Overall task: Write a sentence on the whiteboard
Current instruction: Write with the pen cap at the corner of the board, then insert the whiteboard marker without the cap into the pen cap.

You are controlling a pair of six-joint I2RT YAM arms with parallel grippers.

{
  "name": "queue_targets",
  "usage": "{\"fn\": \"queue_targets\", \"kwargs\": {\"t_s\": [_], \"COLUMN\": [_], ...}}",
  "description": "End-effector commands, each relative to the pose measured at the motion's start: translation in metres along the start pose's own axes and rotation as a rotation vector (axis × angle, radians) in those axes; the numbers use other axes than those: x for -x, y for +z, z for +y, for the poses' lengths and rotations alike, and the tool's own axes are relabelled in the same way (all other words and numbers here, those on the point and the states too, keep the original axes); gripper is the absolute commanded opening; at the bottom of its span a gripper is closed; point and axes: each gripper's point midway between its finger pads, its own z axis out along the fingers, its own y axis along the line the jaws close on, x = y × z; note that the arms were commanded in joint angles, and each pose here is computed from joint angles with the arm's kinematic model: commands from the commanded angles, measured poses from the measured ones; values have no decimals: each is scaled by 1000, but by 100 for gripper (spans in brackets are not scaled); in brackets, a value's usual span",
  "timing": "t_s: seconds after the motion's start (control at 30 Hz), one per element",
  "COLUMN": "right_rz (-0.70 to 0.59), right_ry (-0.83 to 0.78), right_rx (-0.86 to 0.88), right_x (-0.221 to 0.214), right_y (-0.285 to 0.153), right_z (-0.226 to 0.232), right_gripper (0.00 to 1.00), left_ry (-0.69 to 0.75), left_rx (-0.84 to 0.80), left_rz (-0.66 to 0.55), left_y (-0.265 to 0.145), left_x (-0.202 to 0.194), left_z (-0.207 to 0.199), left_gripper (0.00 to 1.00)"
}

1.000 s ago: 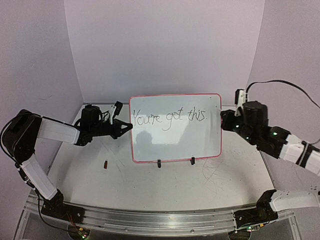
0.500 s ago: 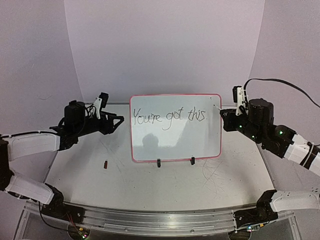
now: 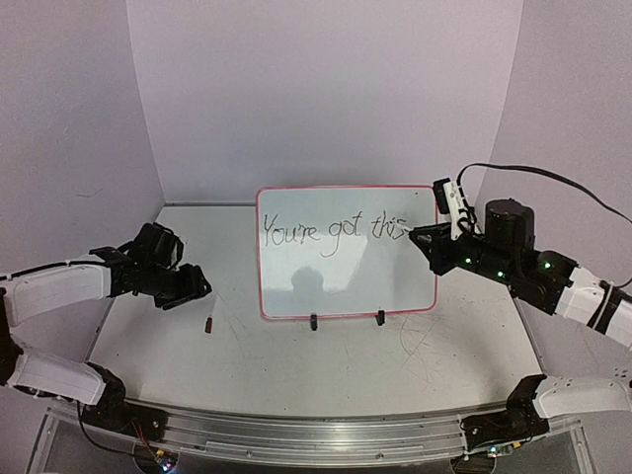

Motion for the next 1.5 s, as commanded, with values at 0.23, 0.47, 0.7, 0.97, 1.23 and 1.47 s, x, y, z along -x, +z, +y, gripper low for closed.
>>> {"fn": "queue_targets", "kwargs": {"t_s": [0.23, 0.47, 0.7, 0.97, 1.23, 1.47], "right_rz": [-100, -73, -97, -144, -126, -139], "right_ry": [-48, -41, -31, -49, -316, -496], "right_rx": [202, 226, 174, 14, 104, 528], "right_x": [24, 16, 21, 33, 18, -9], "right_y": [-23, -18, -15, -21, -13, -17], "right_z": [35, 39, 30, 3, 21, 90], "right_gripper": [0, 0, 0, 0, 0, 0], "left_ry": [25, 93, 134, 151, 257, 672], "left_rx": [189, 215, 265, 271, -218, -569], "left_rz": [297, 336, 374, 308, 224, 55], "left_y": [46, 61, 71, 59, -11, -83], "left_x": [-54, -60, -72, -67, -39, -47], "left_z": [34, 31, 42, 38, -67, -161], "left_gripper": [52, 42, 26, 6, 0, 0]}}
